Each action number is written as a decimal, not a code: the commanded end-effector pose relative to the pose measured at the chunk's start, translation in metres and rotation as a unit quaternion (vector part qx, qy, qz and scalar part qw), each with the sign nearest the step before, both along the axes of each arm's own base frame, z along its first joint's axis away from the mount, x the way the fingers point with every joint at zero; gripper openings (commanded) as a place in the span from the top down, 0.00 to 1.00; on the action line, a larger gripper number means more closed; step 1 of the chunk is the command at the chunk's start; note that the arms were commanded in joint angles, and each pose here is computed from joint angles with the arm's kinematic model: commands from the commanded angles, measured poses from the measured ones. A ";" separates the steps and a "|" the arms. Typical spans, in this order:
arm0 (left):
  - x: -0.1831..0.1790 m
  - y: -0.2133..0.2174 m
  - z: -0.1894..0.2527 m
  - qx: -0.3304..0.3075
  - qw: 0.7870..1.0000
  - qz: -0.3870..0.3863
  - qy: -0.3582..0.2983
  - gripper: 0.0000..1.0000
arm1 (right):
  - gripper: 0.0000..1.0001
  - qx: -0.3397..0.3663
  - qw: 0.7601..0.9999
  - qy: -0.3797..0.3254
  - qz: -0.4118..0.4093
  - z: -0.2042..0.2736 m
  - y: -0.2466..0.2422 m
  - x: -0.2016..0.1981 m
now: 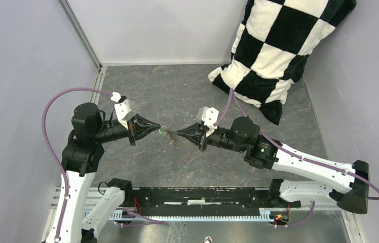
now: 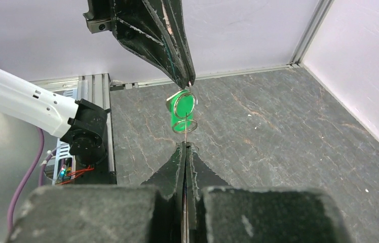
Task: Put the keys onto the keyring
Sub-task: Adjust the key on the keyring.
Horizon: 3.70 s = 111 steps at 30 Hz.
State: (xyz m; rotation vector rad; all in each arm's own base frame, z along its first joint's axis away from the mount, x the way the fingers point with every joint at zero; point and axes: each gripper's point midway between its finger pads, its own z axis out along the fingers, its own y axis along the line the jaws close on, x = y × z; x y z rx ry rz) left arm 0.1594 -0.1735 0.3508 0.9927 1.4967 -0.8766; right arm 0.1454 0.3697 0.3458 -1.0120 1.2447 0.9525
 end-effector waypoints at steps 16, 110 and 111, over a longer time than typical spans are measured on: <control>-0.022 -0.007 -0.005 0.001 0.997 -0.068 -0.029 0.98 | 0.99 0.056 0.997 -0.025 0.050 0.043 0.001 -0.019; 0.016 -0.002 0.004 -0.122 0.973 0.100 0.167 0.98 | 0.76 -0.016 0.996 0.001 -0.091 -0.003 0.041 0.022; 0.016 -0.001 0.005 -0.123 0.974 0.100 0.165 0.98 | 0.68 -0.026 0.996 0.001 -0.087 -0.008 0.040 0.020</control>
